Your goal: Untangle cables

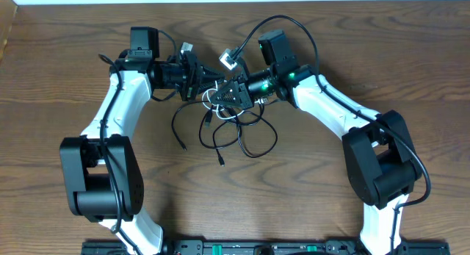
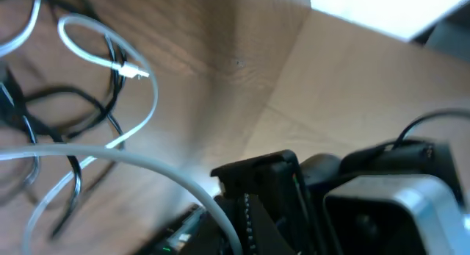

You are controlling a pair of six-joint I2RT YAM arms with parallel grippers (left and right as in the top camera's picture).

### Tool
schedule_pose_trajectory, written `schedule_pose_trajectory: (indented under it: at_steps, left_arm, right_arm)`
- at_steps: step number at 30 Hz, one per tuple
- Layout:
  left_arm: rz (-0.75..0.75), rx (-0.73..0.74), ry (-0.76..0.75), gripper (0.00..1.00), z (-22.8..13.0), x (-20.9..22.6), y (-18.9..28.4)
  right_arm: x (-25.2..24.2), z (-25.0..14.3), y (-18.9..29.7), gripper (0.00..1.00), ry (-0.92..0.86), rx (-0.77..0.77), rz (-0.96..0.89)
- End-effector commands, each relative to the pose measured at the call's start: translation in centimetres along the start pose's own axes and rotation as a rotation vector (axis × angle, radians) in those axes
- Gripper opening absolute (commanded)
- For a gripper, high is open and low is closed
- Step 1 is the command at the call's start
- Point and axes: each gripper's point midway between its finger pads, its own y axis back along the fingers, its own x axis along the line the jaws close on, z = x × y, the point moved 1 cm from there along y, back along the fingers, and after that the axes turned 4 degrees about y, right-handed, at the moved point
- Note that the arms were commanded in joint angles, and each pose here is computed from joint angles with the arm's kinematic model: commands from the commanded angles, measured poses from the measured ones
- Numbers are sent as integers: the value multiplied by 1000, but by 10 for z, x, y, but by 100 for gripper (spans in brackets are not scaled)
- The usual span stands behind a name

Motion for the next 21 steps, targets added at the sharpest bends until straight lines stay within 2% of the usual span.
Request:
schedule_pose_trajectory:
  at_steps: [1,2,4,6,7,15,21]
  left_arm:
    - [-18,26,-205,8,-2,3,-2]
    - [-26,32,-220,8,-3,1,-2]
    - [-30,30,-242,7,-2,0,-2]
    - [-34,25,-285,7,-1,-1,-2]
    - [-34,25,-285,7,-1,-1,-2]
    - [-32,41,-252,7,-5,1,-2]
    - [-130,106,-165,8,-17,-20,4]
  right_arm:
    - [15,17,24,9,45,-43,41]
    - [15,18,29,15,43,-49,50]
    - [15,19,36,19,35,-57,67]
    - [12,17,42,31,7,-59,59]
    - [10,16,44,32,-6,-60,55]
    - [-17,9,88,30,-152,-99,-30]
    - [-58,-23,132,26,-393,-91,-246]
